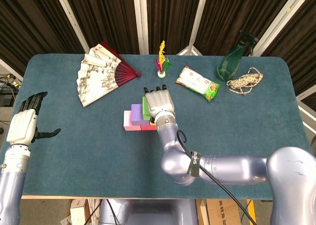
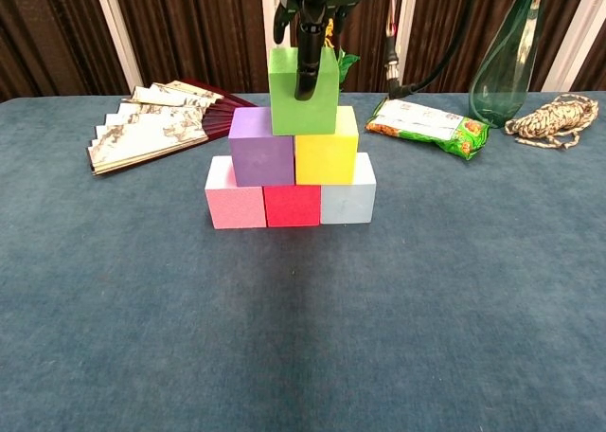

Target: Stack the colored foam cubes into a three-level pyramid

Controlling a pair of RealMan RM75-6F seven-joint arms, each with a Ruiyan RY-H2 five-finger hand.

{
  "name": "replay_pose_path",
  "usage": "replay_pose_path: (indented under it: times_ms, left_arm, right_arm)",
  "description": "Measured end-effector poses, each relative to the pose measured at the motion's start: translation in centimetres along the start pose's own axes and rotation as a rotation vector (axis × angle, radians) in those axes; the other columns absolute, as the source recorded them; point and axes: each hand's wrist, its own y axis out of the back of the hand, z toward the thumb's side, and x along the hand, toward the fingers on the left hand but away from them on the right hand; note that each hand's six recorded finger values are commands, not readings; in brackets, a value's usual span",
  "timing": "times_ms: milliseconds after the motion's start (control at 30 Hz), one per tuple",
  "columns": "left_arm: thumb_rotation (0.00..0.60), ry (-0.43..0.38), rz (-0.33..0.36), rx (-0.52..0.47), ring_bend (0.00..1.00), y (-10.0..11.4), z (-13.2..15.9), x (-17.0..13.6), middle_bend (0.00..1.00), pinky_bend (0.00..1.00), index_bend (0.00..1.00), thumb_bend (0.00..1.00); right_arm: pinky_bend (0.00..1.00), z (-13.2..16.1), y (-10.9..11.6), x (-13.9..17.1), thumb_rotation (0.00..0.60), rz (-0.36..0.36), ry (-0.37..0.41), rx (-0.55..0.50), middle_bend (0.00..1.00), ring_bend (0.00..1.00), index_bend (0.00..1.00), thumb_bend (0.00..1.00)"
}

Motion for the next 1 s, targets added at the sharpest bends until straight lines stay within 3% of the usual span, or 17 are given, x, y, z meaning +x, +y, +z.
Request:
replay_pose_path:
  times_ms: [433,700,900,1000]
  left_arm:
    - [0.6,0.0,0.004,-0.002,0.0,0.2,0.0,0.0,0.04,0.0,0.0,0.17]
    - [0.6,-0.002,0.006,0.003,0.0,0.2,-0.1,0.0,0.03,0.0,0.0,0.17]
    - [0.6,-0.01,0.009,0.008,0.0,0.2,0.1,-0.2,0.02,0.0,0.0,0.17]
    - [0.6,-0.012,0.015,0.008,0.0,0.3,0.2,-0.3,0.01,0.0,0.0,0.17]
  right_arm:
    - [0.01,0.4,0.2,0.6,0.6,-0.003,0.021,-0.016,0.0,0.0,0.0,0.3]
    - [0.0,0.1,1.5,2.2,0.6,-0.019,0.038,-0.026,0.0,0.0,0.0,0.3]
    - [0.0,-1.6,3.7,3.7,0.6,-0.102,0.048,-0.008,0.0,0.0,0.0,0.3]
    - [0.0,-3.8,4.5,4.5,0.6,-0.156,0.036,-0.01,0.0,0.0,0.0,0.3]
